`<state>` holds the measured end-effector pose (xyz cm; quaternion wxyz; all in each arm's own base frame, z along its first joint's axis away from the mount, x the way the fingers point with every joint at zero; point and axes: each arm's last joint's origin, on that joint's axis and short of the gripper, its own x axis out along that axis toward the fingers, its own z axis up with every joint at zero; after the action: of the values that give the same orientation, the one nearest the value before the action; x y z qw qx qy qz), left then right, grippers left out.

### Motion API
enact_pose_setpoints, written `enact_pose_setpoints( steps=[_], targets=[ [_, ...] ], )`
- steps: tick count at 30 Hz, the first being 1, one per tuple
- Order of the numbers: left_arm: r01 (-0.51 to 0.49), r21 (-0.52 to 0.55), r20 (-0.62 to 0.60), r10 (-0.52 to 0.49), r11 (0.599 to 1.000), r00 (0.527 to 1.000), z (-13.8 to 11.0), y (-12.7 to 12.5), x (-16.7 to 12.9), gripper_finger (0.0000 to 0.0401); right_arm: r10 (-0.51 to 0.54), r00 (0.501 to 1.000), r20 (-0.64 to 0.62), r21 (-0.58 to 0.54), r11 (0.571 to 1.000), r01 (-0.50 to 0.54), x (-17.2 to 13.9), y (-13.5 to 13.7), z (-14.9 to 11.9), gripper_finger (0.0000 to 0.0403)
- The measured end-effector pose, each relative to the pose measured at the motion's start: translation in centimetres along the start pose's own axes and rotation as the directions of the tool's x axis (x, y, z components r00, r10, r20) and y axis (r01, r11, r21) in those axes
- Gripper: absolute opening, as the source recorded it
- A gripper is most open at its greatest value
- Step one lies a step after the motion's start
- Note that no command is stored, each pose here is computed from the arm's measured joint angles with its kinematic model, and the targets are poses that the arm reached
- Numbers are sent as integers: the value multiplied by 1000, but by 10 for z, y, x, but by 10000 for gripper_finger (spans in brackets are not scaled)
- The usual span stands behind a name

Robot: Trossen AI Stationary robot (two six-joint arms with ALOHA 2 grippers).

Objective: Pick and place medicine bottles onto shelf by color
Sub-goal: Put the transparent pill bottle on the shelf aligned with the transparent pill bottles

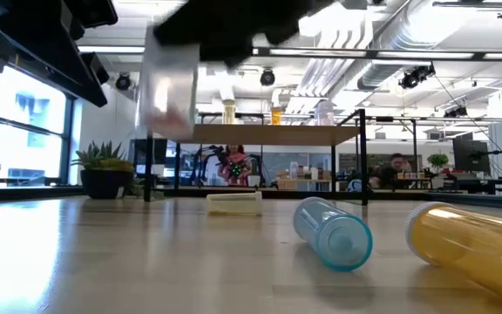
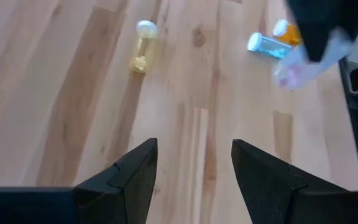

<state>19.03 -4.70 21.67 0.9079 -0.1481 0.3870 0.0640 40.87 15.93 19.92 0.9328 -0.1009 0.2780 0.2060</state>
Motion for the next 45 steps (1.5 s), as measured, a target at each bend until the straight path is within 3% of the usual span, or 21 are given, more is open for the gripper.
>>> enact_pose_setpoints(
  steps=[6, 12, 20, 27, 32, 41, 45],
  targets=[
    [-14, 0, 8, 14, 1000, 1000, 0, 0, 0, 197, -180, 983, 26, -70, 981, 181, -40, -15, 24, 129],
    [-16, 14, 8, 16, 1000, 1000, 0, 1, 0, 197, -381, 923, 58, -91, 918, 385, -84, -31, 45, 129],
    [-17, 26, 8, 17, 1000, 1000, 0, 1, 0, 197, -638, 765, 91, -64, 763, 643, -149, -60, 65, 129],
    [-17, 27, 8, 17, 999, 1000, 0, 1, 0, 197, -822, 565, 72, 46, 569, 821, -207, -87, 70, 129],
    [-17, 26, 9, 17, 1000, 1000, 0, 1, 0, 197, -883, 468, -25, 121, 462, 878, -240, -100, 61, 129],
    [-17, 42, 8, 17, 999, 1000, 0, 1, 0, 197, -866, 384, -320, 231, 322, 918, -260, -122, 21, 130],
    [-17, 43, 8, 17, 999, 1000, 0, 1, 0, 197, -840, 360, -406, 234, 286, 929, -262, -121, 9, 130]
  ],
)
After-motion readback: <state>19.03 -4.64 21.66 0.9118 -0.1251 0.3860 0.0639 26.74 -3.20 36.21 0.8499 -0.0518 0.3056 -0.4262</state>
